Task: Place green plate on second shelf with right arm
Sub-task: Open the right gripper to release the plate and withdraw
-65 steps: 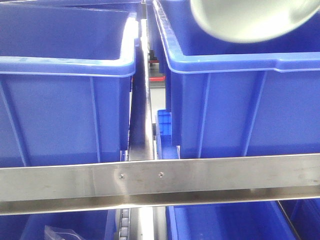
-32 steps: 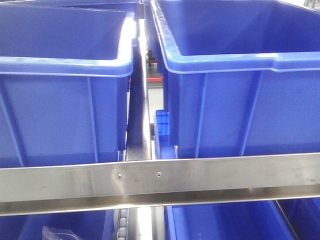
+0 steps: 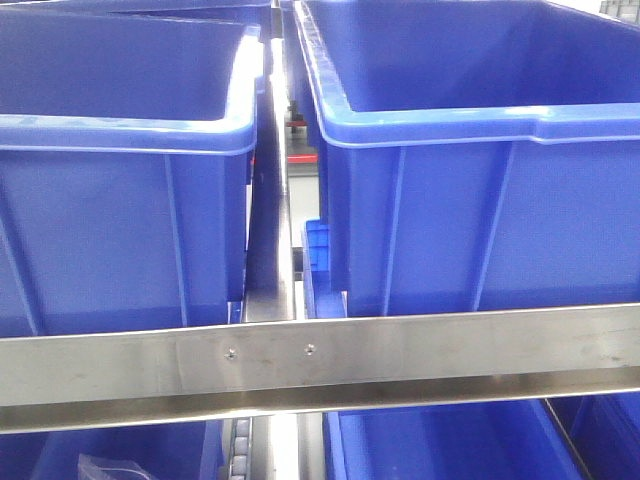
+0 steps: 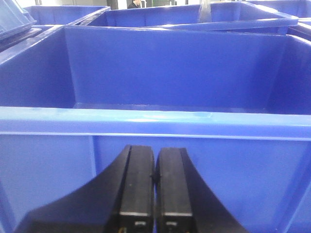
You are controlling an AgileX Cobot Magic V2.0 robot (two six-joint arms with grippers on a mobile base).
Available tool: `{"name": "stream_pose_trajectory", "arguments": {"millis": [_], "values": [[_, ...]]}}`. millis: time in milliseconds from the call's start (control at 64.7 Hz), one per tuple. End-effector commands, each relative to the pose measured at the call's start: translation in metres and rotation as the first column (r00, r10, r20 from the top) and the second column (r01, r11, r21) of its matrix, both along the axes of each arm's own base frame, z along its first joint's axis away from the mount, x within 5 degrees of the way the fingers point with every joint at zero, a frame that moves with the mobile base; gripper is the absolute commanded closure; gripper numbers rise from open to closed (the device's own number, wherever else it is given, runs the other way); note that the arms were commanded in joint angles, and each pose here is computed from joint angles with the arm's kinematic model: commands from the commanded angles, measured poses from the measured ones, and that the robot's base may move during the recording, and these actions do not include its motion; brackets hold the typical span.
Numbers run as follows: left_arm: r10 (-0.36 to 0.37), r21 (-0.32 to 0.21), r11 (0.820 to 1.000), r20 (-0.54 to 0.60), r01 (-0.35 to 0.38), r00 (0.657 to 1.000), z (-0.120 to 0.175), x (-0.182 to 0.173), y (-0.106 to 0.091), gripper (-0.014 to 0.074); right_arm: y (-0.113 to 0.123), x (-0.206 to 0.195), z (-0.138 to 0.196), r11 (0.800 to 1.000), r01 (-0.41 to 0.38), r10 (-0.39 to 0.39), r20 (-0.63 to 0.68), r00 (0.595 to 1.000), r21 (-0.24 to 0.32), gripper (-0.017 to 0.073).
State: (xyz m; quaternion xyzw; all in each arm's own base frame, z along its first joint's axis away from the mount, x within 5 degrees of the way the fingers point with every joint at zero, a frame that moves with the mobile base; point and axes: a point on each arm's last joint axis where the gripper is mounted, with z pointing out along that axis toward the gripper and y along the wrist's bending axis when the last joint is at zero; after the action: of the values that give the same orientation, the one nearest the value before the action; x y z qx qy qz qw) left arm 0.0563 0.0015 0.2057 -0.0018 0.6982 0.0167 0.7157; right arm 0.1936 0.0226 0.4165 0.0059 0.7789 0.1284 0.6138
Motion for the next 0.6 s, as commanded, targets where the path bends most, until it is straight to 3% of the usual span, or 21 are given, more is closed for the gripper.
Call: {"name": "stream_pose_trajectory", "arguments": {"millis": [0,278,417,587], "values": [[-0.002,0.001,1.0,0.058,0.002,0.998,-0.006,0.0,0.0,0.0463,-0.001,-0.031,0.025,1.0,-0.011,0.013,0.095,0.995,-0.019,0.0511],[-0.002,0.001,1.0,0.058,0.002,0.998,-0.006,0.0,0.0,0.0463,-0.001,-0.102,0.042,0.998,-0.044,0.051,0.194,0.98,-0.04,0.0511],[-0.002,0.001,1.0,0.058,0.002,0.998,-0.006,0.0,0.0,0.0463,-0.007,-0.105,0.044,0.992,0.02,0.01,0.24,0.971,-0.122,0.0511],[-0.002,0.001,1.0,0.058,0.002,0.998,-0.006,0.0,0.0,0.0463,-0.014,-0.098,0.027,0.962,0.101,-0.039,0.239,0.97,-0.252,0.0511]]}}
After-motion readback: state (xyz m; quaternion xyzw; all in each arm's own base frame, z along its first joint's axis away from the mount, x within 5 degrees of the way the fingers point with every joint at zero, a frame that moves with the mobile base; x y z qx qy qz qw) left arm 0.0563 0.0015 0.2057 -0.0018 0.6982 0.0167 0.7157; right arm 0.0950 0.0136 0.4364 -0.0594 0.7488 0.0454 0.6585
